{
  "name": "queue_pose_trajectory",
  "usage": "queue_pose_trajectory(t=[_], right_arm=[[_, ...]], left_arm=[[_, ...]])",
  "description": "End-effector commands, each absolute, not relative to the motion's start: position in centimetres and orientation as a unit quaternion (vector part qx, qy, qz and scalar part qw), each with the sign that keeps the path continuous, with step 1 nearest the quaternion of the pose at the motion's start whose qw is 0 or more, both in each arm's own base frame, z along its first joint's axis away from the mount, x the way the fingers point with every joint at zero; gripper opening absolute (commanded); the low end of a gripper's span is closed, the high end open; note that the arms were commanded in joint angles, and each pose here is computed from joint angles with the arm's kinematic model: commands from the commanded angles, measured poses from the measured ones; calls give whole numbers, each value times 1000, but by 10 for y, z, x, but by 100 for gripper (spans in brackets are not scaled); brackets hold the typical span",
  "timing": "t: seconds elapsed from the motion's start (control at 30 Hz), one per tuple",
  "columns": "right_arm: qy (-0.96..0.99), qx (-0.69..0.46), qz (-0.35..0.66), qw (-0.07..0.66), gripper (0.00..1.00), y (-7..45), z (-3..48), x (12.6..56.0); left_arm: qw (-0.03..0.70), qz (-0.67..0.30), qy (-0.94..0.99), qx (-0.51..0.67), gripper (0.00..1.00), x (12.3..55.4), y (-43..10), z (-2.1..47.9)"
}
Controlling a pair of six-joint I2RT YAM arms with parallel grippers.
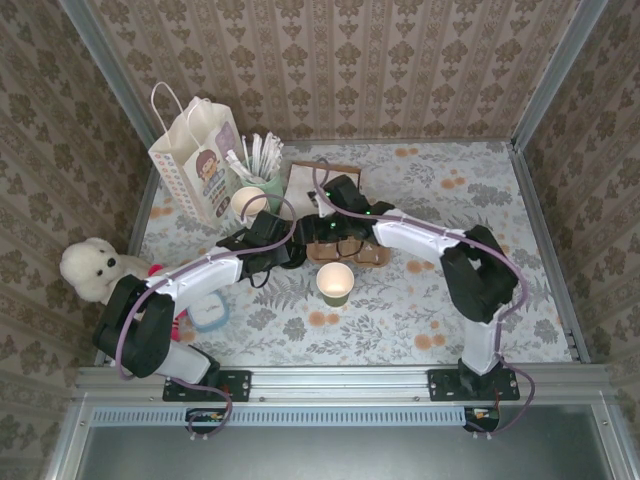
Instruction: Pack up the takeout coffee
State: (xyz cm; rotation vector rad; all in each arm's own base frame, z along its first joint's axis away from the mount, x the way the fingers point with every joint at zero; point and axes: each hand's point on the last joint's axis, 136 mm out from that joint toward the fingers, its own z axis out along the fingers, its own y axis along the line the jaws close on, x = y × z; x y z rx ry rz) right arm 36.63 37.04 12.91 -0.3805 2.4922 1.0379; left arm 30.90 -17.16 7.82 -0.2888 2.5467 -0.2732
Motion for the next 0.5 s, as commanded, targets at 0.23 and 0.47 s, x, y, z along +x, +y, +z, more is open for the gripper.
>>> queue_pose_trajectory(t=[0.23, 0.47], right_arm=[[906, -114, 376, 160, 38, 391, 102, 364], [913, -116, 356, 162, 40, 387, 88, 366]], left_arm=[[289, -113, 945, -101, 5, 310, -173, 87], [290, -117, 945, -100, 4, 310, -174, 87]])
